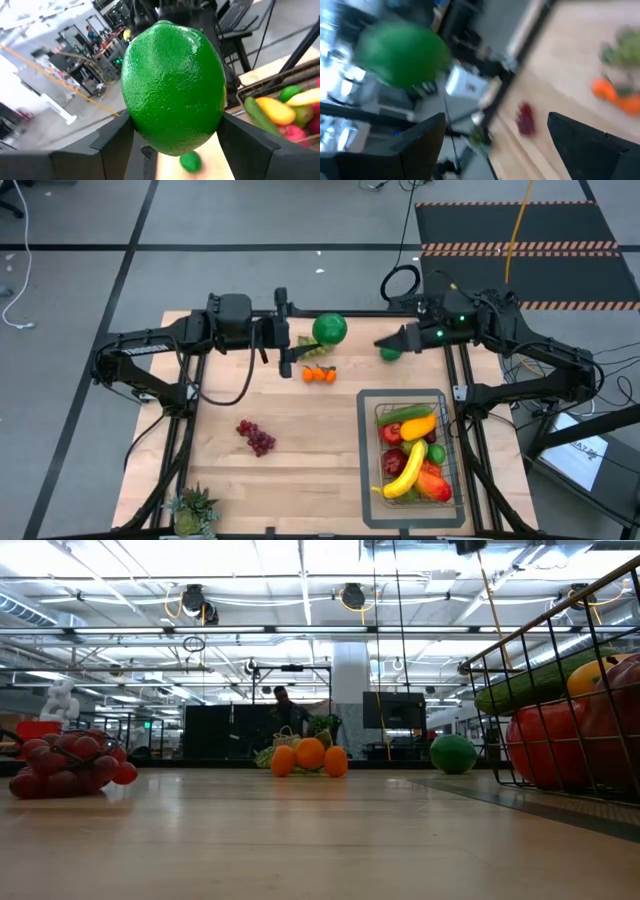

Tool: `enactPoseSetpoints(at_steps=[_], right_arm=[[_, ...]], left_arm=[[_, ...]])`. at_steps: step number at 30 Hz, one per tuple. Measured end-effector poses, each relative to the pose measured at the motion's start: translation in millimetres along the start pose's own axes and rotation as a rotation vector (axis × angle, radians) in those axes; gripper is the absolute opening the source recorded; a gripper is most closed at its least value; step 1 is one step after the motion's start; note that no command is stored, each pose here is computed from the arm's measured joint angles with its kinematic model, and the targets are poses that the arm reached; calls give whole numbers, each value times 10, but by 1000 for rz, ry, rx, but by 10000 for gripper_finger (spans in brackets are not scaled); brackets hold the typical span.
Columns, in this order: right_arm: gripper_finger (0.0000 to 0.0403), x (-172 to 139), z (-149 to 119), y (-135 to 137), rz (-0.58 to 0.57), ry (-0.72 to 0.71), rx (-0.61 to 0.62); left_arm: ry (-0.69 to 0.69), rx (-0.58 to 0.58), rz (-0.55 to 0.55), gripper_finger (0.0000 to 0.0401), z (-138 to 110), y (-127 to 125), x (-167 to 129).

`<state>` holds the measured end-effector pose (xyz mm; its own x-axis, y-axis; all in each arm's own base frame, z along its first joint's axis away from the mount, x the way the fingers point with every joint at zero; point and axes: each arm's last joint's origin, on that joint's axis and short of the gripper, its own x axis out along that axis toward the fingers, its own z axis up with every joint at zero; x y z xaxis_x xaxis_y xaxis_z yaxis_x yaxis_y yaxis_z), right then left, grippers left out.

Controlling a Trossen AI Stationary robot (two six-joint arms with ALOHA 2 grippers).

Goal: Build produce basket
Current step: Put the left green lime into the wire basket

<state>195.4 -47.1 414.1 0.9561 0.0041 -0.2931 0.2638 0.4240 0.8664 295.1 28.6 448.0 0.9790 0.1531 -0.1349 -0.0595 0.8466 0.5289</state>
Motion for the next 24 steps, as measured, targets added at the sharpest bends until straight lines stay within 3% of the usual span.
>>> enactPoseSetpoints(at_steps=[5,10,18,21,24], right_arm=[[343,7,69,223,171,-162,-171],[343,10,35,330,193,-258,-418],[343,215,-93,343,122,-242,-1032],[343,325,-135,324,144,-186,-1152],[347,437,-180,306,208,-114,-1206]], left_arm=[[0,-198,0,264,0,0,0],[43,-486,-19,264,-37,-25,-1],[218,-879,-190,264,-164,-154,-29],[281,-985,-280,264,-189,-210,-49],[334,-1016,-368,264,-196,-282,-73]])
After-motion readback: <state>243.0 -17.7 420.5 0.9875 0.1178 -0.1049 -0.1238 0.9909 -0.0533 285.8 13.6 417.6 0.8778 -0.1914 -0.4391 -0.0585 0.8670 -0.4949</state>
